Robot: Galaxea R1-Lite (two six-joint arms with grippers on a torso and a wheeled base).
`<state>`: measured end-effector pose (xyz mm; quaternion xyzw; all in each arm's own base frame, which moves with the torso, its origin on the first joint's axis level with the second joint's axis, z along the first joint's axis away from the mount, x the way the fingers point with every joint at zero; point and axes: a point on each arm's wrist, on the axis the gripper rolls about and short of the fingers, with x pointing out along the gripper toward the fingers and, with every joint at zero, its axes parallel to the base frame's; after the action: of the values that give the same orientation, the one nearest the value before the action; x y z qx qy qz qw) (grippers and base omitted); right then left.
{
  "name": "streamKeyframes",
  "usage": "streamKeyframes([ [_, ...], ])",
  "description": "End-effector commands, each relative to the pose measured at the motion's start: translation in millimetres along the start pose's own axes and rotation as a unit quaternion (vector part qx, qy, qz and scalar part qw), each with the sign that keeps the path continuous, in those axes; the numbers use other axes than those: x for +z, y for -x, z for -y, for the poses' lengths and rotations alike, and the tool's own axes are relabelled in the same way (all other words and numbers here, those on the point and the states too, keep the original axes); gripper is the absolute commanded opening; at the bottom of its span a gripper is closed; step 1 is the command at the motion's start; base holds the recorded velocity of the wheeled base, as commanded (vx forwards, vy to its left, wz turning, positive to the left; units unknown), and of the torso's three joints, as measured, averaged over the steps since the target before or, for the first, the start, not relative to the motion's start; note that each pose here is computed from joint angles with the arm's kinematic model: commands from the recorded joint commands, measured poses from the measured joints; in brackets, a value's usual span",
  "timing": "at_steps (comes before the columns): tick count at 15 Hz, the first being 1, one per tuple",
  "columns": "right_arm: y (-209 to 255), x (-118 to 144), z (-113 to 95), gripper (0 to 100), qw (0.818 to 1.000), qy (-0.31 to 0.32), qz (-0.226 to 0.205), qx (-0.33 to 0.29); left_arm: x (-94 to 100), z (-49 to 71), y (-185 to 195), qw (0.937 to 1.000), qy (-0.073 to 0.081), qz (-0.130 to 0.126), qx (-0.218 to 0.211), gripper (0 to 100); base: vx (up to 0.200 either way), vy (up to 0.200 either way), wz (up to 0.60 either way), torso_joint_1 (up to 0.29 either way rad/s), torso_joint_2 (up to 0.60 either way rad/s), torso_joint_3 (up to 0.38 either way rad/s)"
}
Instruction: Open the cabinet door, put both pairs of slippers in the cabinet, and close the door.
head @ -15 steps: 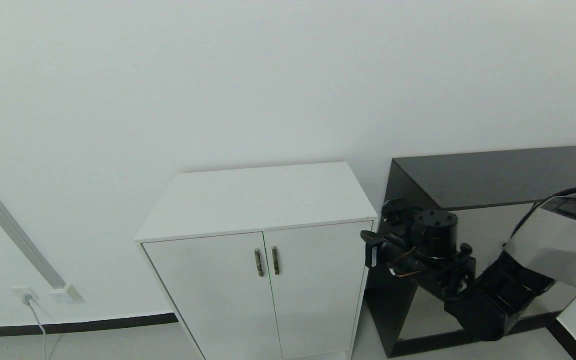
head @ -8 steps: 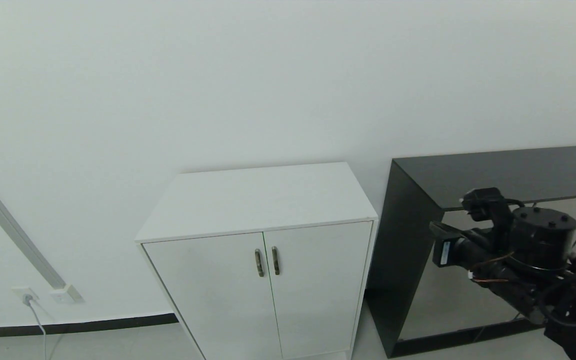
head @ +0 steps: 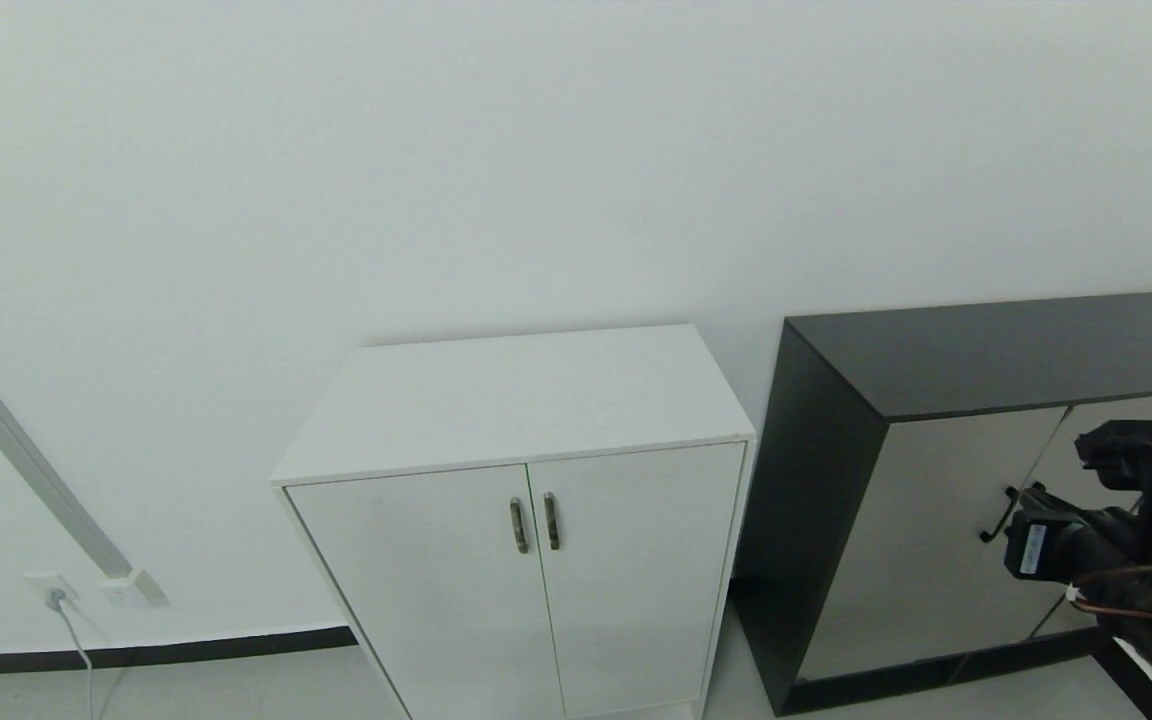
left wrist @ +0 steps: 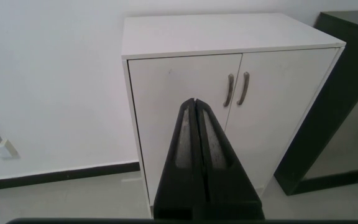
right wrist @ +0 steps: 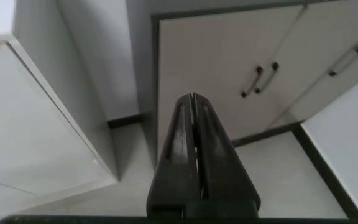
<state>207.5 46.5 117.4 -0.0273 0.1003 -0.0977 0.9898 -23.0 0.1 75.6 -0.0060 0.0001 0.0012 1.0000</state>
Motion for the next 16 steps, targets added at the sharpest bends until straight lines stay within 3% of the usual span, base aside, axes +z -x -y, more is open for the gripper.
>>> streamKeyframes([
  [1, 30.7, -2.7, 17.7, 0, 1.0, 0.005, 0.012, -0.006, 0.0, 0.0, -0.1, 1.0, 0.0, -0.001, 0.0, 0, 0.0, 0.0, 0.0, 0.0, 0.0, 0.0],
  [8, 98.6, -17.8, 49.8, 0, 1.0, 0.007, -0.009, 0.007, 0.0, 0.0, -0.1, 1.0, 0.0, -0.001, 0.0, 0, 0.0, 0.0, 0.0, 0.0, 0.0, 0.0],
  [13, 158.7, -58.6, 72.9, 0, 0.985, 0.036, -0.062, 0.156, 0.0, 0.0, -0.1, 1.0, 0.0, -0.001, 0.0, 0, 0.0, 0.0, 0.0, 0.0, 0.0, 0.0],
  [16, 173.7, -74.7, 79.1, 0, 0.978, 0.054, -0.061, 0.194, 0.0, 0.0, -0.1, 1.0, 0.0, -0.001, 0.0, 0, 0.0, 0.0, 0.0, 0.0, 0.0, 0.0],
])
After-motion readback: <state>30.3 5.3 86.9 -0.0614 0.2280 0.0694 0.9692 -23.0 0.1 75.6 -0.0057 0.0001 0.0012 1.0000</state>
